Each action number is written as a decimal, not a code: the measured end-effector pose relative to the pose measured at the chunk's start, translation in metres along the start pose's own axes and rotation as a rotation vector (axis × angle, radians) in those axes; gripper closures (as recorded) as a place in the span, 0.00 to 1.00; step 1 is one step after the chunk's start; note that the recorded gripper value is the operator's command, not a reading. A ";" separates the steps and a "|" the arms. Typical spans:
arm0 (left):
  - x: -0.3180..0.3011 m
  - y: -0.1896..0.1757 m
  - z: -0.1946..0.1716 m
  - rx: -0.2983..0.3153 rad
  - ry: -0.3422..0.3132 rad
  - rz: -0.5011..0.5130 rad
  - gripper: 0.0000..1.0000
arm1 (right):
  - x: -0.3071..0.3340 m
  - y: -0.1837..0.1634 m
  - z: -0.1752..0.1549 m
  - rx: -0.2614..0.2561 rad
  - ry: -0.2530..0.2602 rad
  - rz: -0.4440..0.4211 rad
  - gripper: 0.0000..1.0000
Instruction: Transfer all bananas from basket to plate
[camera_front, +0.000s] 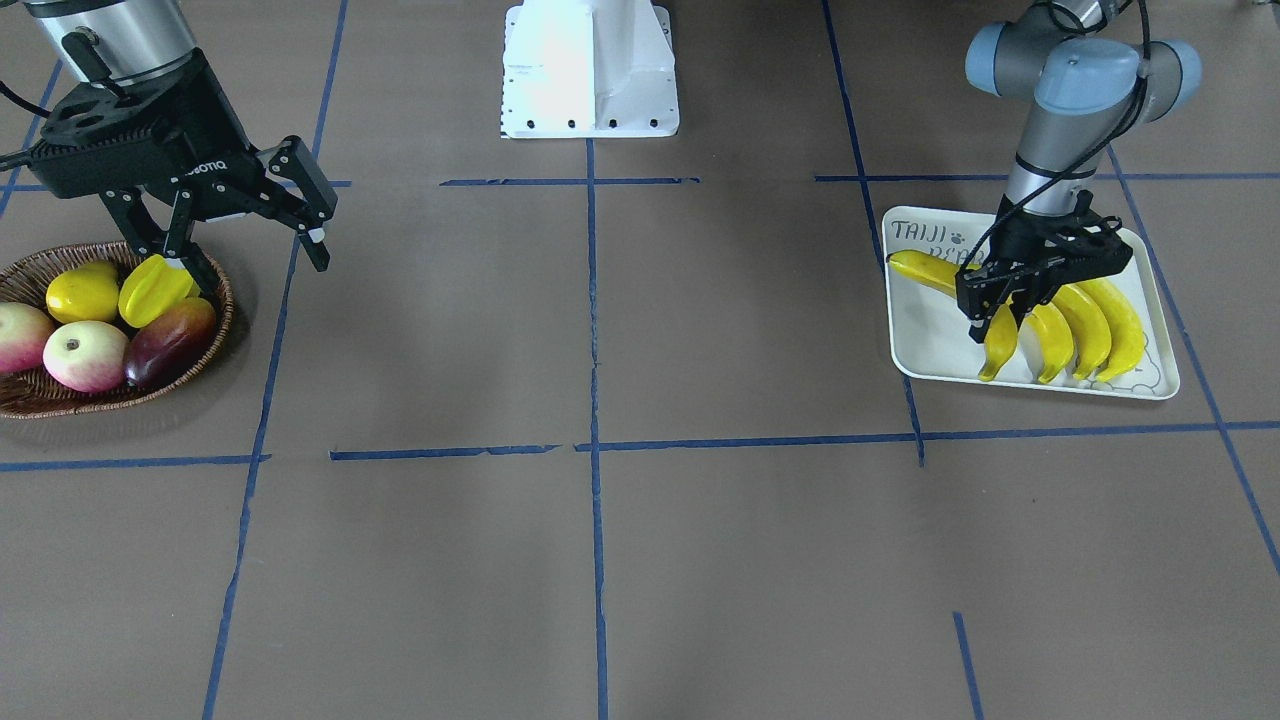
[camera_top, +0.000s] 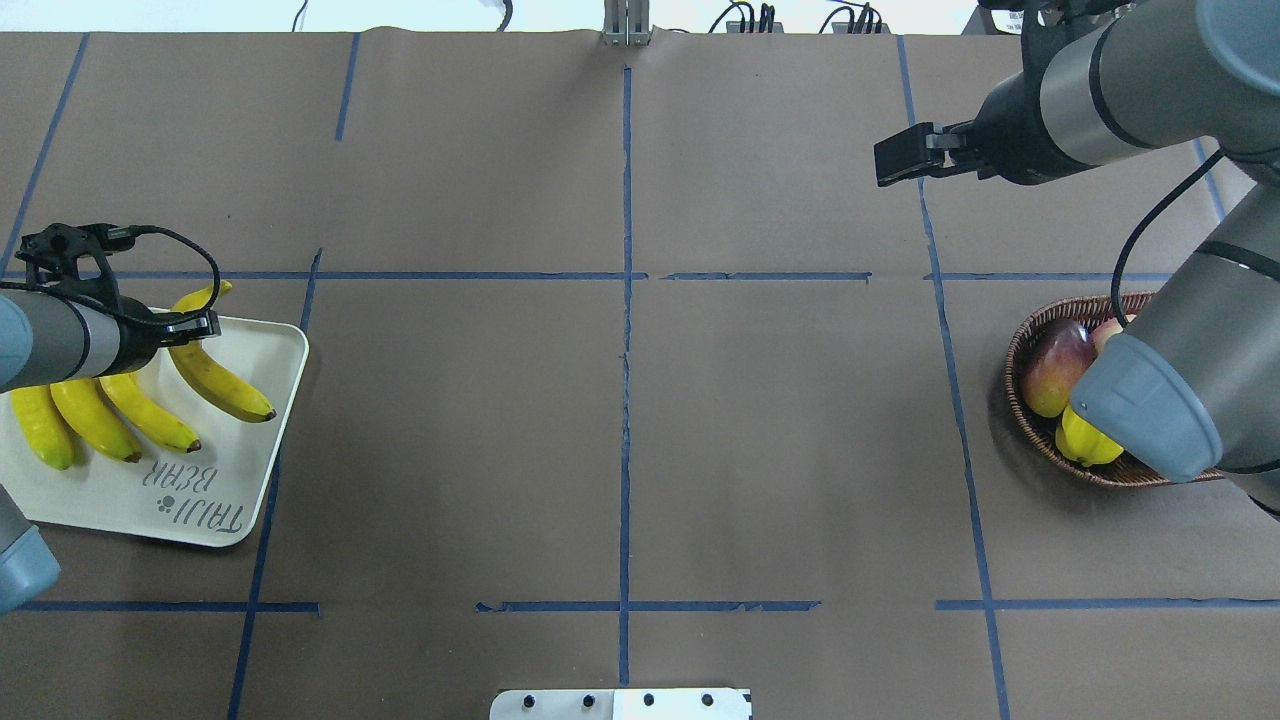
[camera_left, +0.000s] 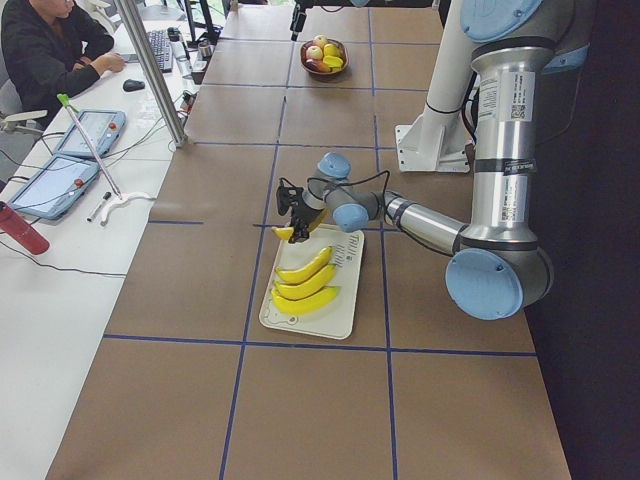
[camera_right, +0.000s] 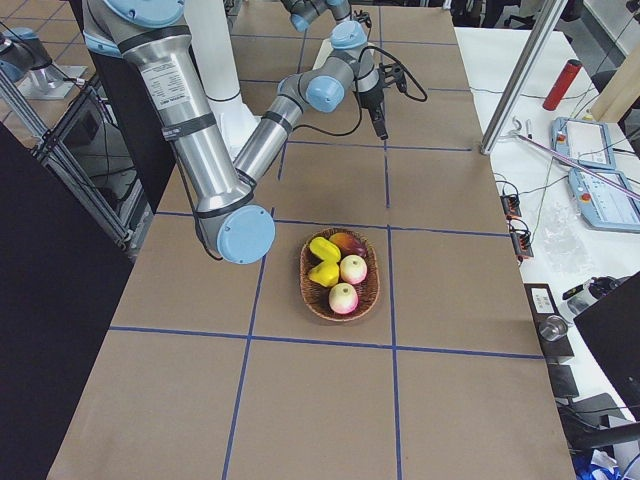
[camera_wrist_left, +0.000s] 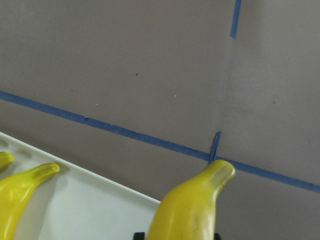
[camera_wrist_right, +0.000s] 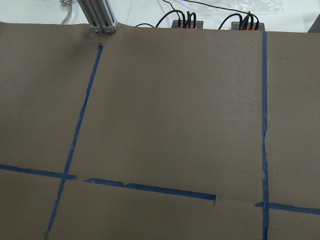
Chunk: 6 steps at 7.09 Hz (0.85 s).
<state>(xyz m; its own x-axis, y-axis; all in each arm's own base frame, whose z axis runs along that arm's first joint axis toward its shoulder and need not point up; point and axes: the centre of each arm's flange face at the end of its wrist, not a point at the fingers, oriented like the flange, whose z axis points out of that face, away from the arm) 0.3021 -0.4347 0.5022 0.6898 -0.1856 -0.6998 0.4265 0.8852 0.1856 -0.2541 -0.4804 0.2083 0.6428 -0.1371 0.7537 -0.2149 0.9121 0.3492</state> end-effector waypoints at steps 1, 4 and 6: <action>-0.007 0.002 0.010 0.002 -0.025 0.016 0.82 | 0.001 0.000 0.000 -0.005 -0.001 0.001 0.00; -0.014 0.003 0.015 0.006 -0.043 0.056 0.00 | 0.004 -0.002 -0.001 -0.015 -0.002 0.008 0.00; -0.029 0.004 0.007 -0.011 -0.047 0.151 0.00 | 0.012 -0.006 -0.004 -0.037 0.002 0.028 0.00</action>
<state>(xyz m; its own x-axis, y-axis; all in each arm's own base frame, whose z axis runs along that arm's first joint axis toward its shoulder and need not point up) 0.2882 -0.4284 0.5276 0.7722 -0.0700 -0.6316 0.3102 0.9089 0.2786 -0.2420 -0.4856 0.2132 0.6383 -0.1106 0.7618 -0.2055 0.9292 0.3071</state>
